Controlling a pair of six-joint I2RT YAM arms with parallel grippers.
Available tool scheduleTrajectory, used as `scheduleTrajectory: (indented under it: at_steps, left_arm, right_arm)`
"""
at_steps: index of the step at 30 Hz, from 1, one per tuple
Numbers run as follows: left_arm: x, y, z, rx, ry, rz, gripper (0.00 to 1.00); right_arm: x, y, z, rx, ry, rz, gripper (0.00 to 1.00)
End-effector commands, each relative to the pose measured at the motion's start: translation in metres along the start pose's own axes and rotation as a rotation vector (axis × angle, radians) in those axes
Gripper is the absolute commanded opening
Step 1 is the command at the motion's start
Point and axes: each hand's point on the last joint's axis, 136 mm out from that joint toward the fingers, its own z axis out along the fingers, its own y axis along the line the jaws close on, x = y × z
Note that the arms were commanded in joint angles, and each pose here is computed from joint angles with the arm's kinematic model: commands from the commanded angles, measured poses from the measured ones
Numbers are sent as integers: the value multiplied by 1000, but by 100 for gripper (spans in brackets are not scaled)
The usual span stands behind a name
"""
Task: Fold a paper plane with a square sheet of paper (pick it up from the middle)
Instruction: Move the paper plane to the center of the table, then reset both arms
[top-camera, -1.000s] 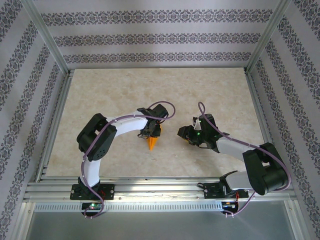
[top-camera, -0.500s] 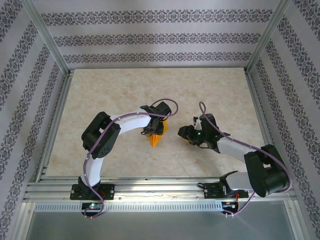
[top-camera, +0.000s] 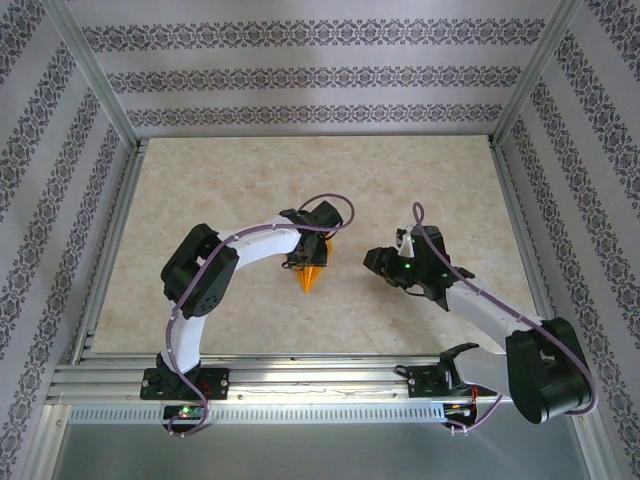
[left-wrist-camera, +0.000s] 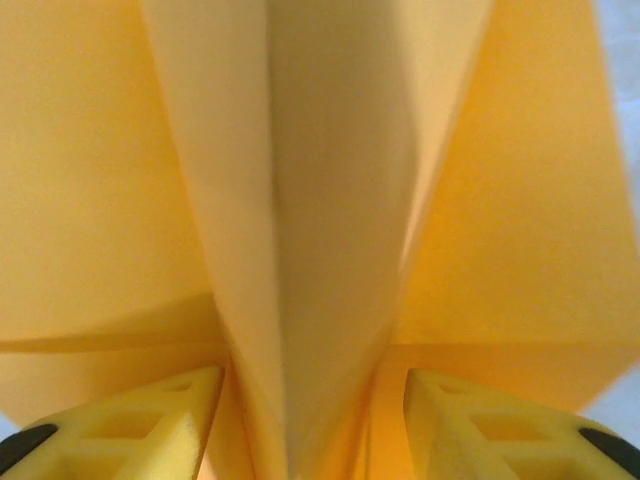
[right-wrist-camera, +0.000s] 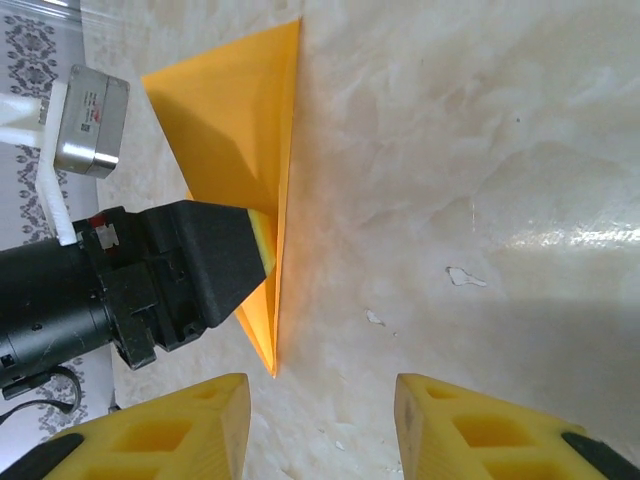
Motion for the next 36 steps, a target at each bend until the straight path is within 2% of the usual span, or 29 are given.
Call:
scheduleTrajectory:
  at_steps: [1, 9, 11, 14, 17, 20, 22, 24, 27, 30, 36]
  left_arm:
    - [-13, 2, -28, 30, -71, -43, 52]
    - [-20, 9, -58, 48, -148, -61, 57]
    - [-24, 13, -72, 60, -200, -59, 57]
    - [-38, 25, -103, 72, -330, -44, 66]
    - [-50, 51, -132, 58, -465, -21, 71]
    - [-54, 88, -148, 16, -577, -9, 83]
    - [-55, 118, -155, -20, -636, -28, 95]
    - [-54, 144, -154, -27, -653, -48, 100]
    - [-47, 190, -152, -79, -642, -135, 100]
    - [-41, 218, -143, -77, -620, -155, 100]
    - [-40, 267, -131, -205, -641, -141, 100]
  right_arm:
    - [-9, 0, -11, 34, -51, -46, 43]
    - [-24, -10, -39, 125, -152, -94, 47]
    - [-34, -15, -55, 216, -201, -141, 49]
    - [-60, -17, -87, 381, -322, -287, 54]
    - [-89, -24, -113, 536, -474, -442, 70]
    - [-114, -36, -122, 667, -580, -587, 87]
    - [-127, -50, -122, 749, -615, -605, 96]
    - [-137, -58, -121, 769, -633, -579, 98]
    - [-146, -70, -108, 723, -636, -561, 98]
    - [-156, -78, -105, 706, -677, -565, 98]
    - [-167, -71, -81, 570, -742, -723, 98]
